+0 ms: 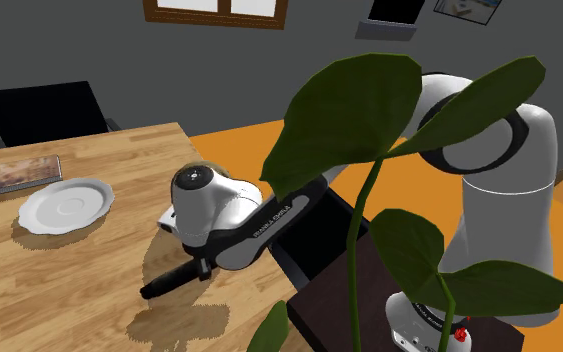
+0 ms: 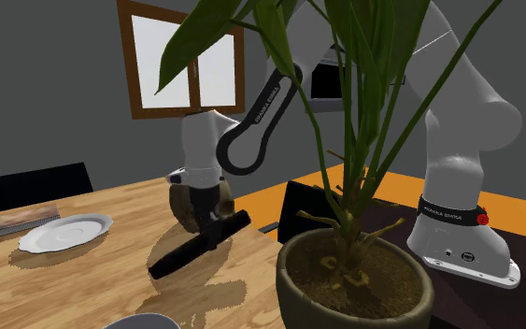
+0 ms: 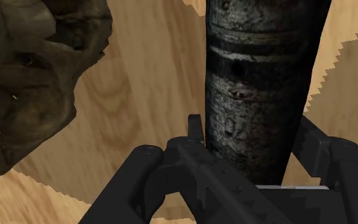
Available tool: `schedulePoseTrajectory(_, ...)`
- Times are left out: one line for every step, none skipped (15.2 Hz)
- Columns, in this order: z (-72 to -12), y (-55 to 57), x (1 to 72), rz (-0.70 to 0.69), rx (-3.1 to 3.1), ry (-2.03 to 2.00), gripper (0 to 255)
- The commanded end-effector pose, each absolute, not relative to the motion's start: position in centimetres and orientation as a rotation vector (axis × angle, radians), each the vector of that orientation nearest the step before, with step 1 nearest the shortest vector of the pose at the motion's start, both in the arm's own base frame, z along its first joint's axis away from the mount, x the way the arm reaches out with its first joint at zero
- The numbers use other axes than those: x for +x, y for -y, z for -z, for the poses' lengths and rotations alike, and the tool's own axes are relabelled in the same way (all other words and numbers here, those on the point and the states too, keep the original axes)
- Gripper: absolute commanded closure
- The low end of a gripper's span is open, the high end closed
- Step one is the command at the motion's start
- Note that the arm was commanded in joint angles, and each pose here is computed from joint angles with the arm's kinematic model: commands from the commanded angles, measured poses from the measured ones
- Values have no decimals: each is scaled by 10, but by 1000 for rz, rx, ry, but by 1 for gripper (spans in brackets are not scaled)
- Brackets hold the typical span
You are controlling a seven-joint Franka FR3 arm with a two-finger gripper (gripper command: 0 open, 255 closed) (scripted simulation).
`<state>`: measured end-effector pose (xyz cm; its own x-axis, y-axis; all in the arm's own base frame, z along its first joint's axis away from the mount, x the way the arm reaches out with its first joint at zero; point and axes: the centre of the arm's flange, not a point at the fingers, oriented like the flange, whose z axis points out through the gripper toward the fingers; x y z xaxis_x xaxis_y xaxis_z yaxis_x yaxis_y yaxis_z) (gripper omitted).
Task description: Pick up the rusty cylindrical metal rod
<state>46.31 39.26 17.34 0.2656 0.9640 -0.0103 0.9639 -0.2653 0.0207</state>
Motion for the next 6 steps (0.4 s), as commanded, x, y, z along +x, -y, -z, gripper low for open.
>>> schedulePoseTrajectory(-184, -393, 463, -7, 2481, -1890, 255)
schedulePoseTrajectory(-189, -393, 463, -7, 2481, -1890, 255)
schedulePoseTrajectory(-195, -393, 463, -7, 2481, -1890, 255)
schedulePoseTrajectory(-200, -393, 463, -7, 2481, -1890, 255)
schedulePoseTrajectory(-201, -393, 463, -7, 2481, -1890, 255)
schedulePoseTrajectory(-201, -393, 463, -7, 2481, -1890, 255)
